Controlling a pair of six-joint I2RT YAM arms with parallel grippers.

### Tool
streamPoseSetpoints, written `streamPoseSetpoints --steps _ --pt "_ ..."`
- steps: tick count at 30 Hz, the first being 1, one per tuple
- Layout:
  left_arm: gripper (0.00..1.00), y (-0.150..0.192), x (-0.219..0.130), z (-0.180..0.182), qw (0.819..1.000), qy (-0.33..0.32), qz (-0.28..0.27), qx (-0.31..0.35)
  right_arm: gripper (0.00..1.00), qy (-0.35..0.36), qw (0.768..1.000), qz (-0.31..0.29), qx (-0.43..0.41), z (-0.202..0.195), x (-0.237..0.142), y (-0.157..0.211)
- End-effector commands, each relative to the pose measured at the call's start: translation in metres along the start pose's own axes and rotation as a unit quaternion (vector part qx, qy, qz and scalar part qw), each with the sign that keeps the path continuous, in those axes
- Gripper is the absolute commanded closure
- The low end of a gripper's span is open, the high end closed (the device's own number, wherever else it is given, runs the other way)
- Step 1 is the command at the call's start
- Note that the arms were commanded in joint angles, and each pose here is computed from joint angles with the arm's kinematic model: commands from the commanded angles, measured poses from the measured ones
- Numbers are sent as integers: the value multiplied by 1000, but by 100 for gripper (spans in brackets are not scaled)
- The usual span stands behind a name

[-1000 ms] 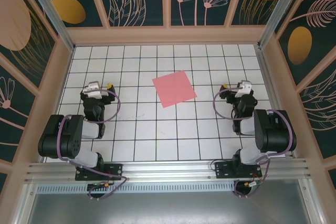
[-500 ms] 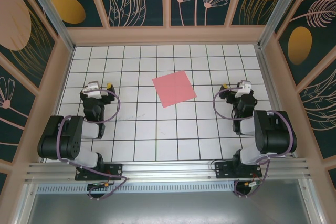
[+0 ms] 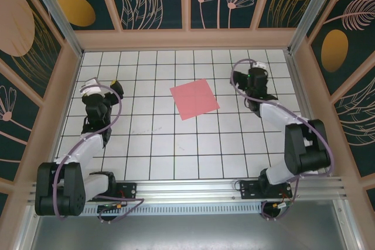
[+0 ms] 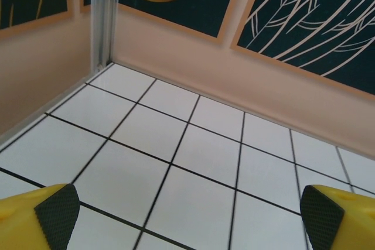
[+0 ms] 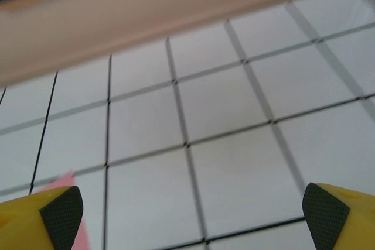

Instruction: Fold a paper plane with a square sheet of paper (pick it up from the middle)

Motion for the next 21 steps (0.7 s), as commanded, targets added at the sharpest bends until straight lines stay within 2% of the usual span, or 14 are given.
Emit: streamPoseSetpoints --steps 1,5,13,21 --pt "2 -3 -2 -8 997 29 48 -46 1 15 993 114 -13 19 7 47" --pt "2 -13 -2 -16 994 54 69 -68 1 -41 986 161 -29 67 15 69" --pt "2 -11 2 -27 988 94 104 -65 2 -90 965 238 -66 132 39 119" --pt "2 -5 7 -29 986 98 121 -62 2 -68 955 276 -81 143 60 142"
Point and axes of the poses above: each hand's point on the last joint's axis, 136 mm out from that joint toward the fingers, its own x axis out along the fingers, its own z axis along the line the jaws close on, y = z × x, the point moved 7 cm from there along -x, back along the fingers, and after that the axes turned 8 degrees about x, right-handed, at the moved point
